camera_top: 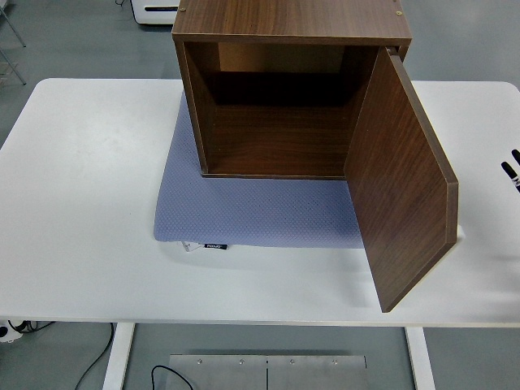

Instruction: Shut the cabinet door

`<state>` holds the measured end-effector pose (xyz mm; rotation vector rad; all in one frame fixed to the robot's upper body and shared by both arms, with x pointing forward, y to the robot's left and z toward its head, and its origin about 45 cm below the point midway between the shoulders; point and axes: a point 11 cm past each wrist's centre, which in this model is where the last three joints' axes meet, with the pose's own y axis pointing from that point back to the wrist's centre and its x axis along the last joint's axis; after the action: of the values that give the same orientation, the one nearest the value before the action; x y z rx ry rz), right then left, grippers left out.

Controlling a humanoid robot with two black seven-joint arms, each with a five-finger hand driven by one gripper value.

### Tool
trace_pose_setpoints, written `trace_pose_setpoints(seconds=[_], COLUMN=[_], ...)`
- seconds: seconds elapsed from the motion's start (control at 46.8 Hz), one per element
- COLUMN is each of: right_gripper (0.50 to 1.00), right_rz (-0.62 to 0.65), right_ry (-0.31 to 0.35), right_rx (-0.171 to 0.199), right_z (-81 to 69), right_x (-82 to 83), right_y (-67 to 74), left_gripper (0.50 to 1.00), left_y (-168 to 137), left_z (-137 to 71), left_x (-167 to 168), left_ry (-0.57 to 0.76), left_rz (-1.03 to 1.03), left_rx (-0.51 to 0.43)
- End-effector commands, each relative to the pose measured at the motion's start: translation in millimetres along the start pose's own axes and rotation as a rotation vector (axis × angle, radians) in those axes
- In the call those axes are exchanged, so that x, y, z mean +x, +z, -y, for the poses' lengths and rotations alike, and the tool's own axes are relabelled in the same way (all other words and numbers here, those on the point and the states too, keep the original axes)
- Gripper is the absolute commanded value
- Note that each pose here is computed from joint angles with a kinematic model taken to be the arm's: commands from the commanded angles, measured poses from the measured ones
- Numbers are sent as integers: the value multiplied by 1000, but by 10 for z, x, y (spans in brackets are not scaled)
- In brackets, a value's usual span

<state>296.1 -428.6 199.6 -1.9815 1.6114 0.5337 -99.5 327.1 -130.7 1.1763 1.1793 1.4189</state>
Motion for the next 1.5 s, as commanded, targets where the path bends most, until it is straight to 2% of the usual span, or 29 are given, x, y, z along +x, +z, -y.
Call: trace_pose_setpoints(seconds=[0.0,0.299,0.577,1.068,1.325,1.474], right_gripper=[1000,1000,1000,1000,1000,1000], right_rz=[-2,0,-18,-15,-20,-26], right_ry=[4,9,7,2,-4,-30], right_rx=[4,0,-6,-27,-66,-83], right_z=[-8,-29,-28,-23,-20,6], right_x=[11,22,30,16,-3,-83], right_y=[-16,-4,-60,-10,29,35], left_gripper=[1000,1000,1000,1000,1000,1000], left_y=[6,-3,-3,-3,-3,-3], left_z=[1,-1,-1,-1,-1,-1], left_x=[-2,-1,0,0,0,0], left_ry=[-1,0,0,0,0,0], left_rz=[1,1,0,0,0,0], left_rx=[-1,0,1,1,1,1])
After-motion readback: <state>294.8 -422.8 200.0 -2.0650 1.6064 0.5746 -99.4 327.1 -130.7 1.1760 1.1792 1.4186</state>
